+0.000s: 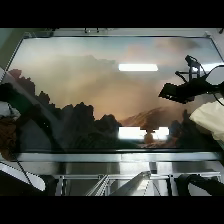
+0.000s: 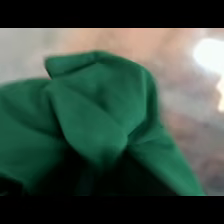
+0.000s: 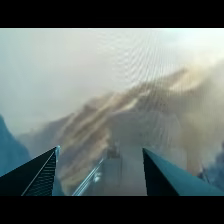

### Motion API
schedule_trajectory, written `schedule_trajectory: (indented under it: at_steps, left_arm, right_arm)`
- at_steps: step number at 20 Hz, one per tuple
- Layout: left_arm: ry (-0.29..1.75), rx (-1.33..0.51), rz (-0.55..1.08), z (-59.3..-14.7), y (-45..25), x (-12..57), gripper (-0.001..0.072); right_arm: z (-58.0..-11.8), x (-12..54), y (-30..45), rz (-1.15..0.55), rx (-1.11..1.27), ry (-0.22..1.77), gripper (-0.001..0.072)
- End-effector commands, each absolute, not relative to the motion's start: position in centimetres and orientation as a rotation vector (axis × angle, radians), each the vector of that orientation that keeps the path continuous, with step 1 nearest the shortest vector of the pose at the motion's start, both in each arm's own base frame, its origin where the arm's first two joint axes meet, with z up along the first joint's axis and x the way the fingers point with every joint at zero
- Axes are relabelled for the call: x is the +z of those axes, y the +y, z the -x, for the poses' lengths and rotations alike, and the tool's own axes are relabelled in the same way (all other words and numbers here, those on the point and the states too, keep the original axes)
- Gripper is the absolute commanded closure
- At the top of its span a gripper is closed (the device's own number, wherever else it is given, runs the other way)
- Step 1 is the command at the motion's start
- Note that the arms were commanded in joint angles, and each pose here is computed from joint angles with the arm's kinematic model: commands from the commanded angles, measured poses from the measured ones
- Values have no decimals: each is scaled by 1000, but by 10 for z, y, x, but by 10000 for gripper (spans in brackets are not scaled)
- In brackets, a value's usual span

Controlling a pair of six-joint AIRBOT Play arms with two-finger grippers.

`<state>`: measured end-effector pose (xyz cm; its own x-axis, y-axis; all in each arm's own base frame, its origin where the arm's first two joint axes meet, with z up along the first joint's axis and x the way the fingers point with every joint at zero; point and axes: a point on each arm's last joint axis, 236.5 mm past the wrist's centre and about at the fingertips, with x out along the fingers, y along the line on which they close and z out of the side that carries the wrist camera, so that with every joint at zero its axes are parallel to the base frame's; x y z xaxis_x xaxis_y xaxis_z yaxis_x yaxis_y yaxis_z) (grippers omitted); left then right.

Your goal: Fold the shirts.

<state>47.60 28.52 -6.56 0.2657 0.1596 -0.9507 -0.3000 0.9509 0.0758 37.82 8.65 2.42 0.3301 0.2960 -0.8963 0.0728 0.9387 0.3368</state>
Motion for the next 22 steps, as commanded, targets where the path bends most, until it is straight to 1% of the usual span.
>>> schedule_trajectory:
  at_steps: [1, 2, 4, 6, 7, 8, 10, 12, 13, 14, 16, 17, 19, 20, 22]
  left_arm:
    - [1299, 241, 122, -485, 248, -61, 690]
    - [1260, 197, 127, -496, 229, -46, 690]
    - [1104, 11, 183, -529, 161, 9, 690]
    - [875, -264, 289, -556, 64, 105, 690]
    - [763, -415, 325, -555, 10, 166, 689]
    - [662, -549, 320, -545, -40, 225, 690]
    - [523, -686, 213, -510, -112, 305, 689]
    - [471, -777, 174, -475, -164, 335, 688]
    - [487, -814, 174, -460, -184, 332, 687]
    - [527, -846, 171, -447, -202, 319, 686]
    - [647, -863, 117, -434, -226, 272, 683]
    - [719, -865, 74, -430, -238, 241, 634]
    - [860, -872, -3, -421, -261, 176, 171]
    - [937, -890, -23, -415, -274, 143, -13]
    - [1072, -927, -32, -400, -295, 87, -8]
  right_arm:
    - [-381, 17, 89, -357, 151, 1246, 117]
    - [-381, 15, 91, -365, 154, 1252, 117]
    - [-381, 11, 93, -376, 156, 1263, 118]
    - [-381, 6, 93, -376, 153, 1276, 117]
    - [-381, 3, 93, -377, 152, 1284, 117]
    - [-381, 1, 93, -377, 150, 1289, 117]
    - [-381, -3, 92, -376, 148, 1297, 117]
    - [-382, -4, 89, -378, 141, 1298, 117]
    - [-382, -3, 88, -379, 139, 1297, 117]
    - [-382, -4, 87, -373, 138, 1300, 117]
    - [-380, -5, 86, -366, 136, 1305, 117]
    - [-379, -5, 86, -365, 137, 1311, 117]
    - [-375, -6, 86, -363, 140, 1329, 117]
    - [-373, -6, 87, -354, 148, 1334, 117]
    - [-368, -7, 87, -348, 154, 1356, 117]
